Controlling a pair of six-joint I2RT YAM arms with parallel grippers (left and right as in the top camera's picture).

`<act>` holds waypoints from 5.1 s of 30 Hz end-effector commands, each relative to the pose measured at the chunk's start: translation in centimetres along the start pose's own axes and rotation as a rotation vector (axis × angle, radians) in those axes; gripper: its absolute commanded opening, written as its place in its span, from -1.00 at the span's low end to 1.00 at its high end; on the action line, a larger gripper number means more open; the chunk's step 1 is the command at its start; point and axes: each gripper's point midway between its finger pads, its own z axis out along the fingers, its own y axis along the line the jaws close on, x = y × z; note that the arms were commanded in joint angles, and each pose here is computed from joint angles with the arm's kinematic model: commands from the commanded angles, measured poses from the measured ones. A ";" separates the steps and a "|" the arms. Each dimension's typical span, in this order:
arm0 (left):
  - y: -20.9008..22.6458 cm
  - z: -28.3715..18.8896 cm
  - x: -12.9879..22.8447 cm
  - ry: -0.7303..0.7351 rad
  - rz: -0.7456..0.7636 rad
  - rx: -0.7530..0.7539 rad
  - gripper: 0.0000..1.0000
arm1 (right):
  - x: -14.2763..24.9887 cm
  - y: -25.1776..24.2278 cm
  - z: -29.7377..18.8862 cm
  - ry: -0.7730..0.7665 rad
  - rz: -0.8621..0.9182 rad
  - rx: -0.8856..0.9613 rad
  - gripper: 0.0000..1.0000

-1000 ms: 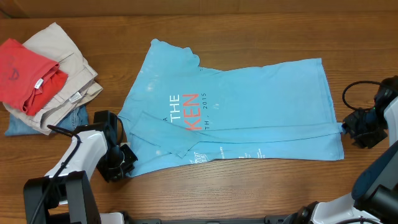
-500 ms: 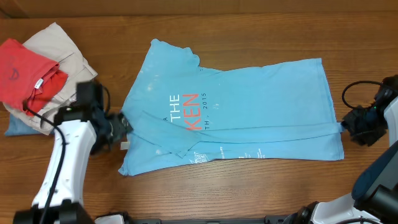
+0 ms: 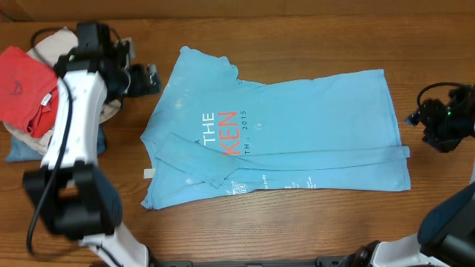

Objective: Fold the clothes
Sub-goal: 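Reach both grippers to the shirt's top corners and grasp them, then fold the top half down over the bottom half with both grippers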

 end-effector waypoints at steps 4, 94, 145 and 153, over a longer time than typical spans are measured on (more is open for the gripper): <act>-3.3 7.1 -3.5 0.044 0.160 0.148 1.00 | 0.3 2.6 -2.0 -0.029 -0.088 -0.064 0.47; -2.8 14.7 1.4 0.332 -0.055 0.035 -0.92 | -15.2 11.3 18.5 -0.446 -0.345 -0.187 -0.92; -1.8 2.0 8.1 0.652 -0.180 0.051 -0.92 | -5.6 -0.9 3.4 0.062 -0.043 0.197 -0.92; -4.1 1.6 9.0 0.681 -0.107 0.044 -0.92 | -4.4 -1.2 3.3 0.108 -0.036 0.208 -0.88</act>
